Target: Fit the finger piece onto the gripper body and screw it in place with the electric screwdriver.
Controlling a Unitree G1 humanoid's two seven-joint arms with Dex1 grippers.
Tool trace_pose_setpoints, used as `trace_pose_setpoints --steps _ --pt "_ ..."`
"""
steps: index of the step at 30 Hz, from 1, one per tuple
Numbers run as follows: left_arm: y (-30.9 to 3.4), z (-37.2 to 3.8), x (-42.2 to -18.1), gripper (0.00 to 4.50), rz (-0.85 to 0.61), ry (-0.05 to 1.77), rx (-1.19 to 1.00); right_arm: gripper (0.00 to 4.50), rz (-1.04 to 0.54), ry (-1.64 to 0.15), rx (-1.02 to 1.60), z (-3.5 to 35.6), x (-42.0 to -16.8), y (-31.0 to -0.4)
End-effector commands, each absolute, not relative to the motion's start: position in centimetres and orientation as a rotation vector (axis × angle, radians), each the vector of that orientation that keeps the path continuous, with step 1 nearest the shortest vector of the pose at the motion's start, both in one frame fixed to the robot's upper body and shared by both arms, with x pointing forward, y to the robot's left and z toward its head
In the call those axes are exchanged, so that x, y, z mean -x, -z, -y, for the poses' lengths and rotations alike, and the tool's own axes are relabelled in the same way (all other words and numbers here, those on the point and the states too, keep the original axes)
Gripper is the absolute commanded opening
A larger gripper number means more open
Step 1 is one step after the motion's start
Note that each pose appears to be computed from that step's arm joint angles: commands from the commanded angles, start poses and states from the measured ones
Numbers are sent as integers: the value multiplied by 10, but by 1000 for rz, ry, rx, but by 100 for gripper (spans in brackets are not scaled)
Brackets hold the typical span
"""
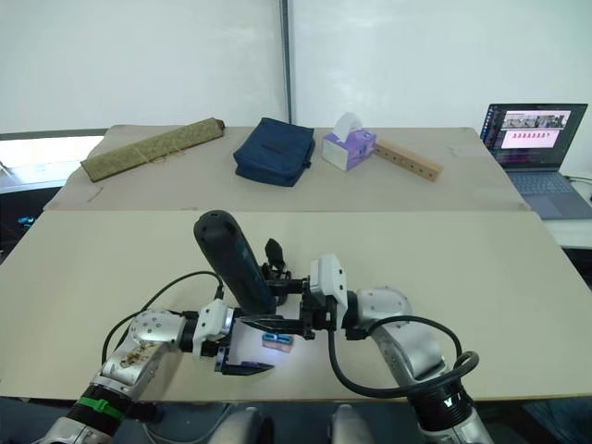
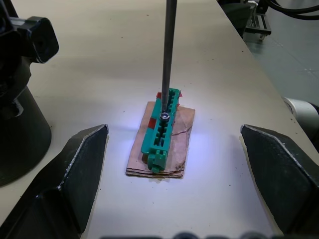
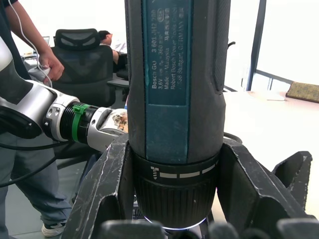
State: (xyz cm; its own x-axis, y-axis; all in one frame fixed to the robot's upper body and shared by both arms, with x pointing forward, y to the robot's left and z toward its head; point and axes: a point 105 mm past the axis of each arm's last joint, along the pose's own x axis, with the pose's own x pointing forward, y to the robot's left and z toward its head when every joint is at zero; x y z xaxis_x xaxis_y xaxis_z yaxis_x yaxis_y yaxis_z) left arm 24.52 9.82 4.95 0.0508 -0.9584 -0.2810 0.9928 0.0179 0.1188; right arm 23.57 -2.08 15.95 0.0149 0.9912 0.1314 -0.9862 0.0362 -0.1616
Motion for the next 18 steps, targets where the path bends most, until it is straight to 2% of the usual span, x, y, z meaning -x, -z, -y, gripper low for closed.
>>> trace_pose_setpoints --steps 1,18 --pt "-39 -97 -238 449 -193 1536 -292 190 309 -1559 42 18 -232 -174" --pt "-35 -99 -239 449 -201 1532 -290 190 301 -1570 50 20 -230 -175"
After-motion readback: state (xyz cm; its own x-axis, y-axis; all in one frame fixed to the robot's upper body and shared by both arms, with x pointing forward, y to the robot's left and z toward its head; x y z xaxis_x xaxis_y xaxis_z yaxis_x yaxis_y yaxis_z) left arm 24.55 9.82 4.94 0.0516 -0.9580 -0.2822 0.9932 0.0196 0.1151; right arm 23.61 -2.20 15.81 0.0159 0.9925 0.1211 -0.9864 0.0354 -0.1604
